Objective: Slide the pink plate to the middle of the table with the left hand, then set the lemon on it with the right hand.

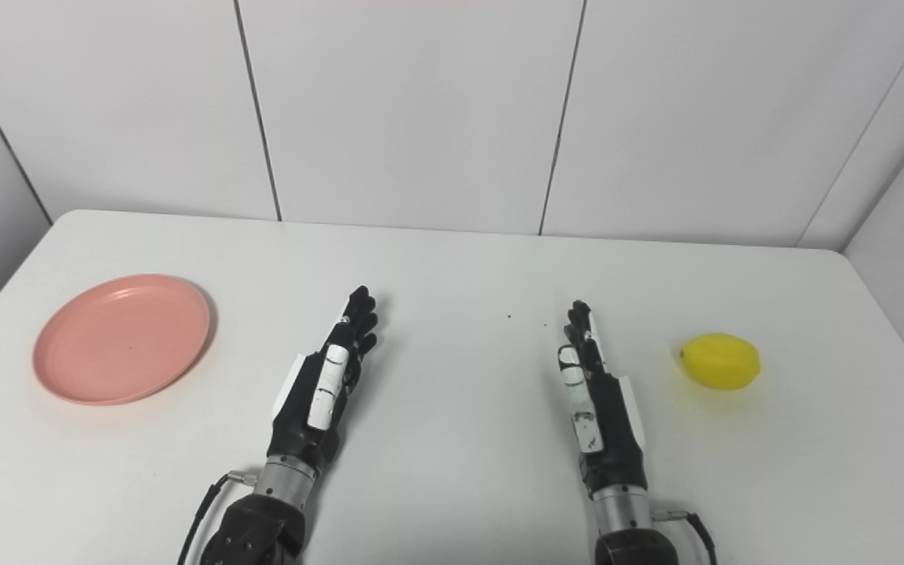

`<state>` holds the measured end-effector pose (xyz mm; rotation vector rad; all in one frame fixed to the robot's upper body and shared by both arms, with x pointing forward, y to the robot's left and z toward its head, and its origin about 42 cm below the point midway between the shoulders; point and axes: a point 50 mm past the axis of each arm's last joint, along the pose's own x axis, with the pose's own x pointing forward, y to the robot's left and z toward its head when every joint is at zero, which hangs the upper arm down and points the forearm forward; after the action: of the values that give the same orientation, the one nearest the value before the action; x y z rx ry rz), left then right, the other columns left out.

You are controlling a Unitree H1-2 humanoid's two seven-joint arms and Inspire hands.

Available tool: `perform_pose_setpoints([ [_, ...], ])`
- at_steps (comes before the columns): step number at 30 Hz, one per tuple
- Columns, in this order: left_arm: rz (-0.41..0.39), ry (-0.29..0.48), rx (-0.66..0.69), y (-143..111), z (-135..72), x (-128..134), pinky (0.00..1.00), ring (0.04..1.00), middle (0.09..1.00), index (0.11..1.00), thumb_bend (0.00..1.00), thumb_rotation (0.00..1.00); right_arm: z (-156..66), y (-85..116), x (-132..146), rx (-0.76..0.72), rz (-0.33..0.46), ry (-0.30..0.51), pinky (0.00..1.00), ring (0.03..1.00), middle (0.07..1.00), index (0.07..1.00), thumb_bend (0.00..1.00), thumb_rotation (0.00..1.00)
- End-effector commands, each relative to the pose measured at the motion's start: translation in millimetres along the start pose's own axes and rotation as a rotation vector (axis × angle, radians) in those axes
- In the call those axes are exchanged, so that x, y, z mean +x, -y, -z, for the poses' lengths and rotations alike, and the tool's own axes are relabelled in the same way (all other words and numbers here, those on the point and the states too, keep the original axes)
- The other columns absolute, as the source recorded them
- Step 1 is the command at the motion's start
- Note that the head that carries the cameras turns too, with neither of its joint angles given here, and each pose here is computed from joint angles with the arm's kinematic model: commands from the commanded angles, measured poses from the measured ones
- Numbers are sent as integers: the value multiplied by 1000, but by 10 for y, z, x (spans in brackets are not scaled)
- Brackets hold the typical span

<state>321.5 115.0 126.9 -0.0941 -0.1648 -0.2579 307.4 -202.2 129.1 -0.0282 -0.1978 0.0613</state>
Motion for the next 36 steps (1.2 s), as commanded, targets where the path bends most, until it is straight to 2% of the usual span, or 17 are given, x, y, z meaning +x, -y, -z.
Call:
perform_pose_setpoints([
  [1,2,9,-7,-9,40,-38,1000,1000,1000,1000,735,1000,-80,9,33,3,2,60,1000,1000,1000,1000,688,1000],
  [6,7,20,-20,9,7,-37,1000,1000,1000,1000,745,1000,-70,42,30,-2,6,64,1000,1000,1000,1000,688,1000],
  [9,20,34,-17,13,-96,-19,1000,1000,1000,1000,787,1000,-63,95,22,13,18,81,1000,1000,1000,992,679,1000],
  [13,28,43,-5,16,-232,31,1000,1000,1000,1000,755,1000,-82,167,-13,76,51,75,1000,1000,999,982,639,1000],
  [18,45,76,-1,-53,-373,103,1000,1000,1000,1000,769,1000,-113,230,-18,61,28,84,1000,1000,1000,999,618,1000],
  [26,37,88,31,-229,-573,136,1000,1000,1000,1000,822,1000,-141,258,3,55,-6,81,1000,1000,1000,1000,580,1000],
  [32,16,120,18,-351,-705,126,1000,1000,1000,1000,838,1000,-171,246,-4,66,-8,70,1000,1000,1000,1000,527,1000],
  [36,-2,129,58,-432,-781,107,1000,1000,1000,1000,860,1000,-194,249,-15,74,-17,61,1000,1000,1000,1000,500,1000],
])
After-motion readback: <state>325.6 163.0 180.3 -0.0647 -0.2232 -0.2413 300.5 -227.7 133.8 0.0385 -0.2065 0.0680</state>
